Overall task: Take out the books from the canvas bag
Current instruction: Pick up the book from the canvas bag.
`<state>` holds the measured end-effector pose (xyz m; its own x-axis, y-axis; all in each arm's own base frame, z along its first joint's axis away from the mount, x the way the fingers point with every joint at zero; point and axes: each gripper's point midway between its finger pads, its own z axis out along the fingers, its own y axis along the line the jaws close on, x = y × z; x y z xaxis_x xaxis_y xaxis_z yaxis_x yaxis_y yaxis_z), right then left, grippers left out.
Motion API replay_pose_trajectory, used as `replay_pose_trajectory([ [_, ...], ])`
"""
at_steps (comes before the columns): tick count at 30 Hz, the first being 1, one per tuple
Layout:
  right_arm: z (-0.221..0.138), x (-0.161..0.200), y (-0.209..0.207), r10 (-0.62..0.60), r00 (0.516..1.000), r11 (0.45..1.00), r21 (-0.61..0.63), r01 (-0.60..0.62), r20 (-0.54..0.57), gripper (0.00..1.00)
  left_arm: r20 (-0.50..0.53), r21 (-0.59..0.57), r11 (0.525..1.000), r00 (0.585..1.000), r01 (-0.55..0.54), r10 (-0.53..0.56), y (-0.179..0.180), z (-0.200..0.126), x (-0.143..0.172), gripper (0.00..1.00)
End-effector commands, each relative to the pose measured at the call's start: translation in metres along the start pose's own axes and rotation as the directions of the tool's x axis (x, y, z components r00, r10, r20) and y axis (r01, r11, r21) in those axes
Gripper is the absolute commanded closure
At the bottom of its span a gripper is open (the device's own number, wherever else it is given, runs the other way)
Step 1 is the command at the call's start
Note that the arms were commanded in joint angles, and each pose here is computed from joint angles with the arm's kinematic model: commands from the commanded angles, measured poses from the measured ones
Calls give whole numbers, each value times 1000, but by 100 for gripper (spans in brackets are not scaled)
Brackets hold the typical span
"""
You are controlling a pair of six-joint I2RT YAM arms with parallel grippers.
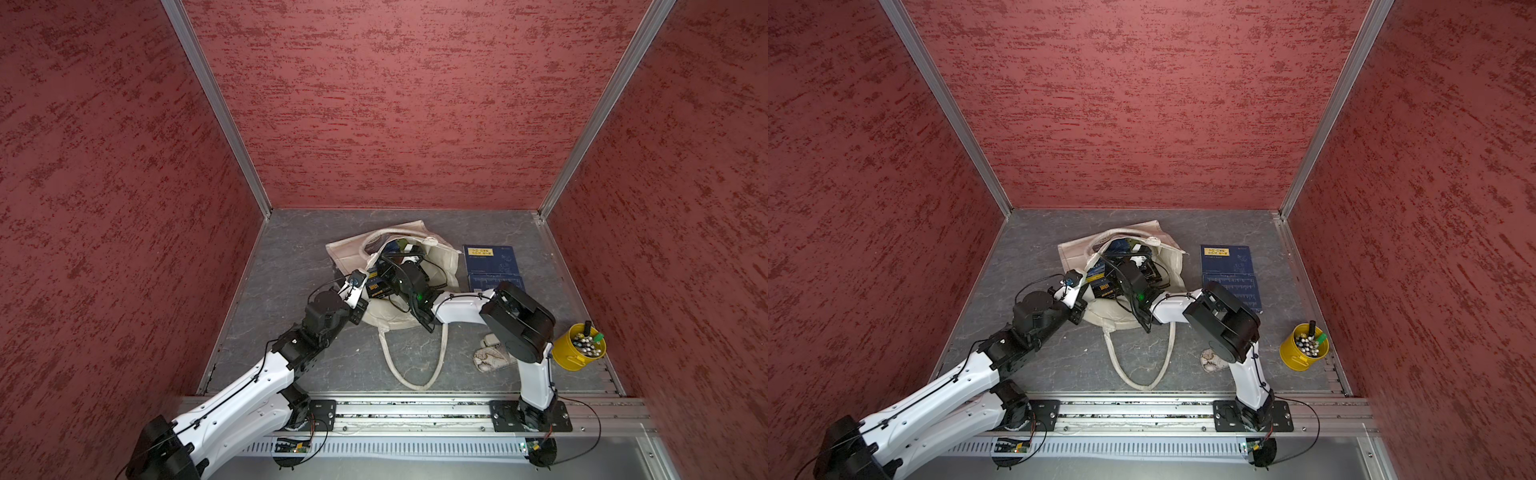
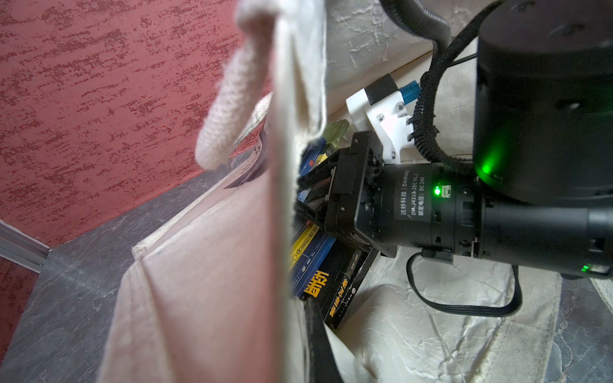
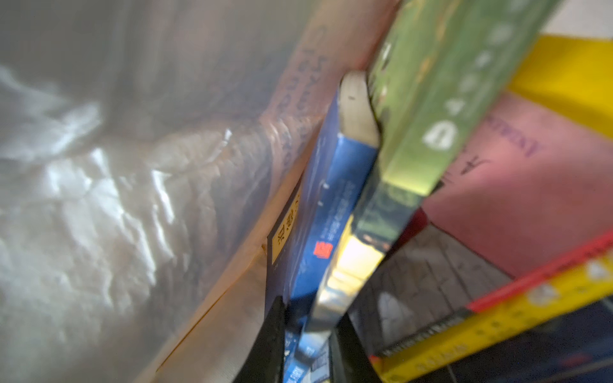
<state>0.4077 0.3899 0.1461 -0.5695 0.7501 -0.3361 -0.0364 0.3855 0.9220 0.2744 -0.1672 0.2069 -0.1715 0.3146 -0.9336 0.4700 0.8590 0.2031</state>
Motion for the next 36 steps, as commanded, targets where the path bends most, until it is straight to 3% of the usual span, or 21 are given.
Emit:
replay_pose_trajectory([
  [1, -15, -15, 10, 10, 999, 999, -44, -8, 37, 95, 163, 20, 999, 986, 32, -35, 0, -9, -42, 100],
  [7, -47, -23, 25, 0, 999, 998, -61, 3, 52, 97, 162, 20, 999, 986, 35, -38, 0, -8, -42, 100],
  [15, -63, -23, 10, 16, 999, 999, -48, -14, 48, 87, 161, 16, 999, 986, 37, -39, 1, -8, -42, 100],
  [18, -62, -21, 7, 23, 999, 998, -56, -20, 45, 74, 159, 16, 999, 986, 38, -40, 1, -8, -42, 100],
  [20, -62, -20, 8, 25, 999, 998, -67, -23, 40, 57, 161, 14, 999, 986, 38, -40, 1, -8, -42, 100],
  [22, -62, -19, 7, 22, 999, 998, -68, -19, 39, 54, 163, 13, 999, 986, 39, -41, 2, -9, -42, 100],
  [25, -62, -17, 2, 29, 999, 998, -61, -27, 31, 54, 167, 12, 999, 985, 41, -42, 2, -10, -43, 100],
  [32, -68, -14, -3, 55, 998, 997, -52, -53, 36, 65, 168, 15, 999, 985, 41, -43, 2, -10, -44, 100],
  [36, -64, -13, -4, 45, 998, 998, -48, -42, 47, 76, 163, 13, 999, 986, 42, -43, 2, -8, -43, 100],
])
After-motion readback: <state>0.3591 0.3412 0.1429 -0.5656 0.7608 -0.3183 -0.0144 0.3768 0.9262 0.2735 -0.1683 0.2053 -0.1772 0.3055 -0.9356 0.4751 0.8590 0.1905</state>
